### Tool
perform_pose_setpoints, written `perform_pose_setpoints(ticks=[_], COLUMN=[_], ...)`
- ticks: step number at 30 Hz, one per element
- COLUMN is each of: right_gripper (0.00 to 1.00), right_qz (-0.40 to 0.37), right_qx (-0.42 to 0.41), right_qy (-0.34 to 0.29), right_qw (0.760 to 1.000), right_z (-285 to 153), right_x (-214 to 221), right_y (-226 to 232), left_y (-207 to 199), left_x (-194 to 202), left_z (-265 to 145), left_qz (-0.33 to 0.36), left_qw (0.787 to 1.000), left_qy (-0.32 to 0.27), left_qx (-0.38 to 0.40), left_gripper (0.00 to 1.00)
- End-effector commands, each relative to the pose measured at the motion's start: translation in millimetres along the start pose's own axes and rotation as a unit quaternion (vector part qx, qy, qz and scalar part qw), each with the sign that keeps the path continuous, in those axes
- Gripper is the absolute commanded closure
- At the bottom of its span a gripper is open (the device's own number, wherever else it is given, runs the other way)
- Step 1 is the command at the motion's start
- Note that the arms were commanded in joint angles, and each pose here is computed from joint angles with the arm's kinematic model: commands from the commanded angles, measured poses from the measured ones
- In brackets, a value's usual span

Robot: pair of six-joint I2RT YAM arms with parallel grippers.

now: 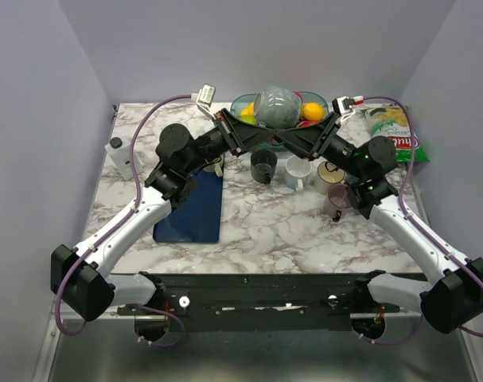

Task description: Turn the mug right side up

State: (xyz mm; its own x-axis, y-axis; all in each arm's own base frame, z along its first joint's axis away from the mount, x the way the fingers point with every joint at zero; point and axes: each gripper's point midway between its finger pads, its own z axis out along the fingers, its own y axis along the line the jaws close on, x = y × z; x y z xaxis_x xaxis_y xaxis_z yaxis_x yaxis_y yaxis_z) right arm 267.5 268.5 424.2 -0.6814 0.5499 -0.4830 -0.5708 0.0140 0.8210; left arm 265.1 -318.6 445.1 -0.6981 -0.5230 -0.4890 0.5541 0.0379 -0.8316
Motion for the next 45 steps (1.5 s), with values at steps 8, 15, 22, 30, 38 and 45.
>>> perform_pose_setpoints(ticks=[8,15,22,30,38,45], right_gripper=[0.5,0.65,0.98,0.99,0.99,0.99], right_qz=[-0.002,0.0,0.002,-0.023,-0.086,-0.16], right_qx=[-0.029,-0.026,-0.024,-0.013,0.048,0.175], right_qy=[-0.026,-0.031,-0.039,-0.043,-0.05,-0.078], right_qw=[0.999,0.999,0.999,0.999,0.994,0.968], right_z=[3.5,2.0,-0.2,-2.8,-13.5,-46.9], right_x=[-9.7,-9.3,-10.4,-12.5,-17.7,-30.2], right_y=[10.2,8.4,9.0,11.6,10.9,-8.3], left_y=[-52.5,-51.5,-50.6,-37.0,-2.2,43.6], left_x=[-6.6,-2.4,-0.1,5.0,14.1,16.2], left_z=[-8.2,-9.1,-11.1,-10.4,-10.9,-25.4], left_qz=[0.057,0.057,0.059,0.059,0.079,0.121], left_qw=[0.993,0.993,0.993,0.995,0.997,0.985], left_qy=[-0.021,-0.018,-0.017,-0.01,0.014,0.027], left_qx=[0.101,0.102,0.103,0.082,0.002,-0.116], left_gripper=[1.0,1.0,1.0,1.0,0.67,0.2])
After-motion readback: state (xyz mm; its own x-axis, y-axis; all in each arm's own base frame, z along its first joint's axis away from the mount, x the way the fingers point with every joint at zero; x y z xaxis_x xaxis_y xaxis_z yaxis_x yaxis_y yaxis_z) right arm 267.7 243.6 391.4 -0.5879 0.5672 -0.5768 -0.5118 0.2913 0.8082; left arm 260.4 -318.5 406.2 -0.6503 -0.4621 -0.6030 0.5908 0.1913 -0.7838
